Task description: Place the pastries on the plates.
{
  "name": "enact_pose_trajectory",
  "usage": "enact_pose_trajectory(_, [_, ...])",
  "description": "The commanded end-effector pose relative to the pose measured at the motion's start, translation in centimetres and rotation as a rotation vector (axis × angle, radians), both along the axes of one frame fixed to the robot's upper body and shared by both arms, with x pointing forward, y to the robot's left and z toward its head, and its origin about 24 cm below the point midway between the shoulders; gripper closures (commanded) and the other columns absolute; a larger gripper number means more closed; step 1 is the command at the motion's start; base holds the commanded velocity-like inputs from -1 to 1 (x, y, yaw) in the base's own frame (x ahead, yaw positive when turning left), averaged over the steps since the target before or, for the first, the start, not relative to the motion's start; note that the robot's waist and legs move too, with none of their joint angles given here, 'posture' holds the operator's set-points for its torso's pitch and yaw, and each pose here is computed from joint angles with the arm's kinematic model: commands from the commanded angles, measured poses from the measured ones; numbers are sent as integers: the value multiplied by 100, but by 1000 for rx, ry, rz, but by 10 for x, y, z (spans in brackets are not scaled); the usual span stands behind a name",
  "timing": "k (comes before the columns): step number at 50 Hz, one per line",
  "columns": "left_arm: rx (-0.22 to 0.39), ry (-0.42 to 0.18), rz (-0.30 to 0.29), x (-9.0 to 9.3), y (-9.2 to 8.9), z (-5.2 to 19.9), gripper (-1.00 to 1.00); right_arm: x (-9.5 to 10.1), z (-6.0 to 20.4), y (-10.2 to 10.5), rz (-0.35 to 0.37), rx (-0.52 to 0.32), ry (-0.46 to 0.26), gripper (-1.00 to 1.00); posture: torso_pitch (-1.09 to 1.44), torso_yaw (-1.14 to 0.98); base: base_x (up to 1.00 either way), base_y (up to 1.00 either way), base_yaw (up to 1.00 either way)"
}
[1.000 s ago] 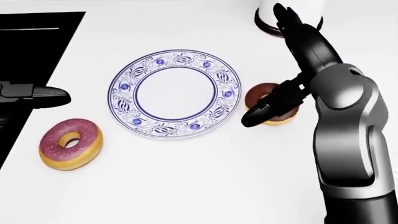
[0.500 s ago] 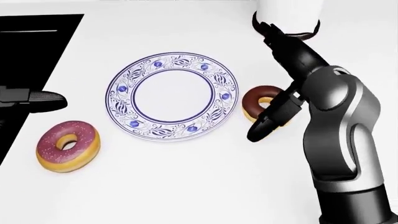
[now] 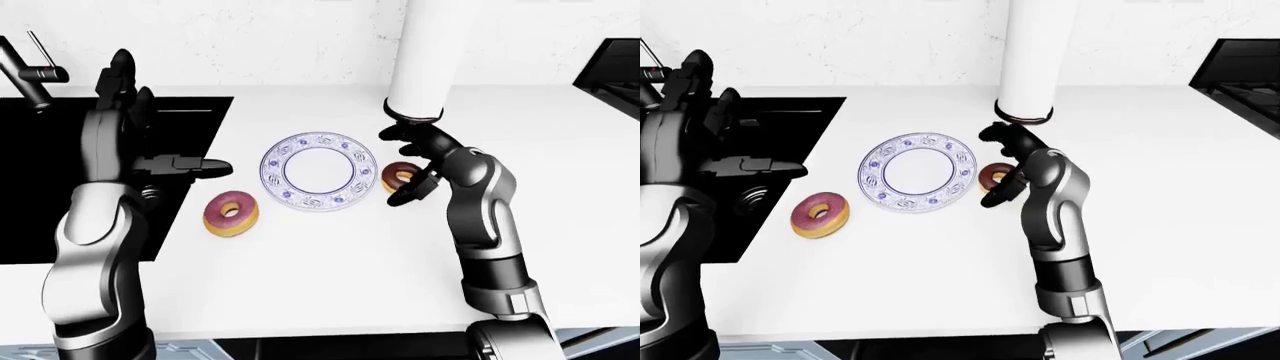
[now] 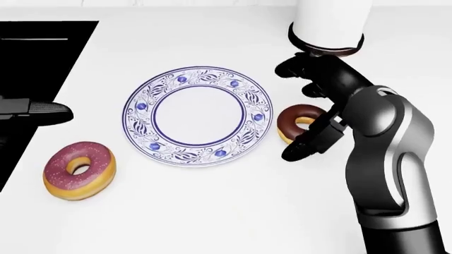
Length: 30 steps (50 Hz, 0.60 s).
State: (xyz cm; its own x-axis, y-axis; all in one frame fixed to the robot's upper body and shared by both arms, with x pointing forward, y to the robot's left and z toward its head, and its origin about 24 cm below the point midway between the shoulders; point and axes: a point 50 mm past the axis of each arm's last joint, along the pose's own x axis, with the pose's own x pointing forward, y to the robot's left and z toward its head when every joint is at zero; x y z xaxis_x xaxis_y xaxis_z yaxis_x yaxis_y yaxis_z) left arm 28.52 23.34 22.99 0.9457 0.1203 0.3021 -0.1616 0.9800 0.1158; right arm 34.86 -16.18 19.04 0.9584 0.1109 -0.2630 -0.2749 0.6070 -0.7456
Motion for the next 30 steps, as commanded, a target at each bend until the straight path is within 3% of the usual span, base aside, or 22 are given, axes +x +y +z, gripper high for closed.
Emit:
enact_pose_trajectory(1, [23, -92, 2, -6, 0, 19, -100, -2, 2, -2, -12, -12, -32, -40, 0, 0, 0, 0, 0])
enact_pose_trajectory(19, [29, -96, 7, -9, 0, 21, -100, -14, -4, -6, -16, -15, -3, -1, 0, 0, 0, 0, 0])
enact_pose_trajectory(30, [28, -98, 2, -7, 0, 22, -100, -30, 31, -5, 1, -45, -53, 31, 0, 0, 0, 0, 0])
